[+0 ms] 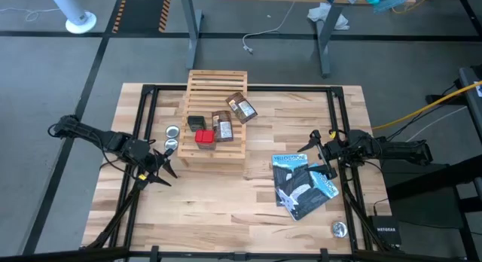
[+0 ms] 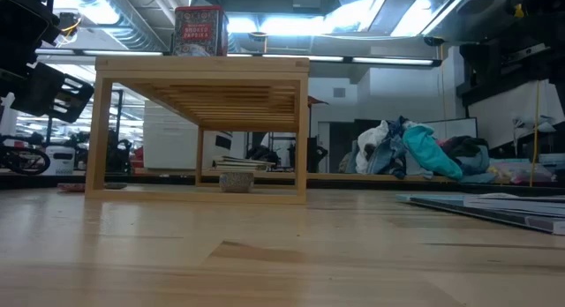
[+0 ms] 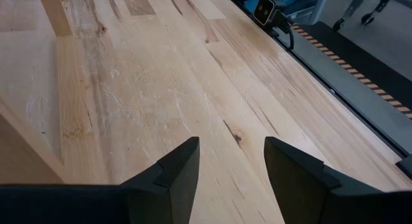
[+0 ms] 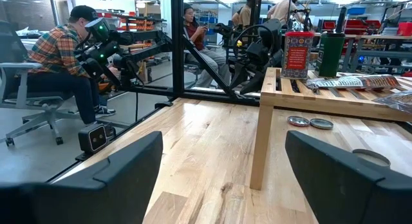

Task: Shelf spices
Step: Return to Home Position

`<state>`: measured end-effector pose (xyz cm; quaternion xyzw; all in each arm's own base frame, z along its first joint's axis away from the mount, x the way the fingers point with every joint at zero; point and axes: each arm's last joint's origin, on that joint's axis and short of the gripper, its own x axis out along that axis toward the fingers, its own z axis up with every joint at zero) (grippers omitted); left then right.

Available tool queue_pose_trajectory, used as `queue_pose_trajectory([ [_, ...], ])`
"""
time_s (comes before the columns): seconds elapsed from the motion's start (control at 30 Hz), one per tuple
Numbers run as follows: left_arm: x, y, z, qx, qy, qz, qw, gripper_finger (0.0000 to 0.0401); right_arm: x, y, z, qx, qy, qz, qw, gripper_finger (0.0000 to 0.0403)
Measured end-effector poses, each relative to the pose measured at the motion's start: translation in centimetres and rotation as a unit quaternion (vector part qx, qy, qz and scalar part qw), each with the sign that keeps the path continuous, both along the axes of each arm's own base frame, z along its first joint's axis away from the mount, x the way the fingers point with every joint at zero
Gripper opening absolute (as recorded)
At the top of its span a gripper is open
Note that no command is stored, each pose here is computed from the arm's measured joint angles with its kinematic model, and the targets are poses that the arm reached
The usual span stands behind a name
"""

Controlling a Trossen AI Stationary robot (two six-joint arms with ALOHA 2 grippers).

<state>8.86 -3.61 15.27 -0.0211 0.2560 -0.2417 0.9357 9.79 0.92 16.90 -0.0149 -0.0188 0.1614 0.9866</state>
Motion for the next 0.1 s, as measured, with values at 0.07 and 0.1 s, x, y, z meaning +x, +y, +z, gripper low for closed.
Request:
queue_pose_trajectory([
  [0.07, 0.0, 0.0, 0.0, 0.0, 0.0, 0.0, 1.0, 0.0169, 0.0, 0.0, 0.0, 0.0, 0.0, 0.0, 1.0, 0.0335],
  [0.1, 0.0, 0.0, 0.0, 0.0, 0.0, 0.0, 1.0, 0.0169, 0.0, 0.0, 0.0, 0.0, 0.0, 0.0, 1.0, 0.0335],
])
